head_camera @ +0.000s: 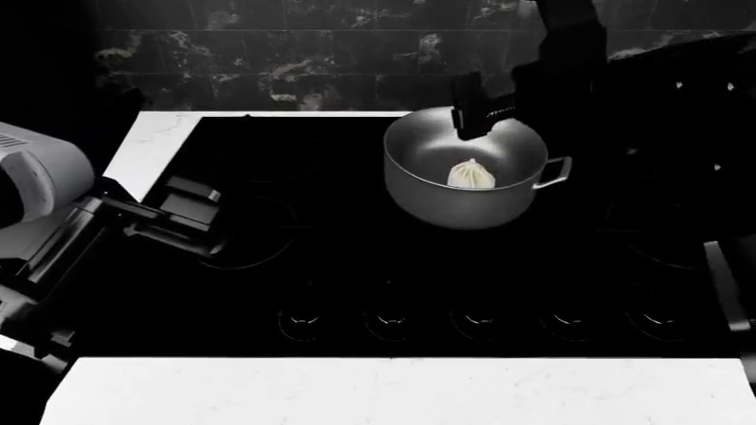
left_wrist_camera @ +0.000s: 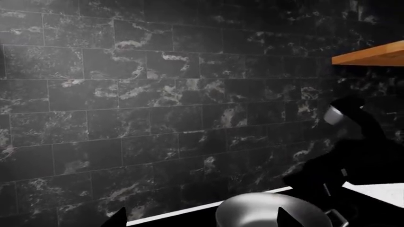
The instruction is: Frozen meat rests on a plate on the counter. Retrieve the meat and place it in a pot on a burner. Then turn the burner on.
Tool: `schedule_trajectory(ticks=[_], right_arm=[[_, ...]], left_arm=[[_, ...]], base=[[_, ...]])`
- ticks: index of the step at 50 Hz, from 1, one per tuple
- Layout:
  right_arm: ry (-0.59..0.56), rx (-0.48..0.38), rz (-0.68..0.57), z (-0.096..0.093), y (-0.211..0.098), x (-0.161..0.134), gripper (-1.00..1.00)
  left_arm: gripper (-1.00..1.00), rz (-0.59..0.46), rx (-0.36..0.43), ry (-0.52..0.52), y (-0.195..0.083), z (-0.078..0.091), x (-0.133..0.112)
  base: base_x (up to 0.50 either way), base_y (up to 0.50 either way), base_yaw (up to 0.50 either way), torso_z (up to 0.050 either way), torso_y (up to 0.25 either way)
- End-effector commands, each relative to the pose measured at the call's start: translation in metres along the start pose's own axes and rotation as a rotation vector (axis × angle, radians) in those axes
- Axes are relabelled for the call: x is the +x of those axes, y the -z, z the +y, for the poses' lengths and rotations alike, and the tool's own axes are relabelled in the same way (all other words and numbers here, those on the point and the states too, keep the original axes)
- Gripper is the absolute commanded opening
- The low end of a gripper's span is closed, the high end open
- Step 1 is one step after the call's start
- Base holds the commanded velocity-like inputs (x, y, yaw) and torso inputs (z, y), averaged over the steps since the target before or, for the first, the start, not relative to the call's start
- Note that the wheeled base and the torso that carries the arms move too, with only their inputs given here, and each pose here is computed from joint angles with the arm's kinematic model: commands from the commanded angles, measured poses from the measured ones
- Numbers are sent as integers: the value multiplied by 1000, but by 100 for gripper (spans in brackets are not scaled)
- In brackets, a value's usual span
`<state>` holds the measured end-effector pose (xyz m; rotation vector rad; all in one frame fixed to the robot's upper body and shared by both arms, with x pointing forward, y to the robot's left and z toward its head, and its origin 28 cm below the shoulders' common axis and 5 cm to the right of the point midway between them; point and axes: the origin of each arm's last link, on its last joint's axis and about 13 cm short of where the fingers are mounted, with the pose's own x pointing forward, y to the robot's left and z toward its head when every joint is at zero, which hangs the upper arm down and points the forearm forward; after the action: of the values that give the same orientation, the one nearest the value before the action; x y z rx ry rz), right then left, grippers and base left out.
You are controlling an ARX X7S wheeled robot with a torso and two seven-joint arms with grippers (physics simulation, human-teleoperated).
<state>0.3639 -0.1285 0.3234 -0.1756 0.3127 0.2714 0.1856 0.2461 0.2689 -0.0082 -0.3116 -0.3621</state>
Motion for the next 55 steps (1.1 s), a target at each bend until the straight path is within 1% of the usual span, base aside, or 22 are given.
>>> schedule_trajectory(ticks=[1, 4, 5, 10, 12, 22, 28, 33, 41, 44, 46, 55], right_arm=[[13, -9, -60, 10, -2, -38, 100], [6, -10, -79, 16, 2, -54, 100], [6, -9, -83, 17, 2, -57, 100], [17, 7, -119, 26, 9, -80, 100], [26, 12, -121, 32, 15, -88, 100], [53, 50, -124, 47, 26, -114, 100], [60, 55, -125, 52, 31, -125, 100], [65, 54, -118, 57, 35, -130, 100], [35, 54, -82, 62, 43, -130, 100], [36, 70, -77, 62, 45, -129, 100], [43, 102, -64, 63, 46, -129, 100], [34, 105, -18, 66, 53, -130, 100]], left_arm=[[100, -8, -5, 5, 0, 0, -1], [100, -10, -4, 6, 0, 0, 1], [100, -18, 18, 3, 0, 0, 1], [100, -13, 2, -1, 4, 2, 2], [100, -28, 10, -34, 4, 5, 4], [100, -55, 6, -49, 4, 8, 4], [100, -66, 3, -54, 6, 11, 8], [100, -71, 3, -55, 5, 10, 6], [100, -80, 1, -53, 8, 10, 9], [100, -78, 1, -53, 9, 10, 10], [100, -78, -1, -48, 8, 8, 9], [100, -67, -7, -40, 9, 6, 7]], base=[[0, 0, 0, 0, 0], [0, 0, 0, 0, 0], [0, 0, 0, 0, 0], [0, 0, 0, 0, 0], [0, 0, 0, 0, 0], [0, 0, 0, 0, 0], [0, 0, 0, 0, 0], [0, 0, 0, 0, 0], [0, 0, 0, 0, 0], [0, 0, 0, 0, 0], [0, 0, 0, 0, 0], [0, 0, 0, 0, 0]])
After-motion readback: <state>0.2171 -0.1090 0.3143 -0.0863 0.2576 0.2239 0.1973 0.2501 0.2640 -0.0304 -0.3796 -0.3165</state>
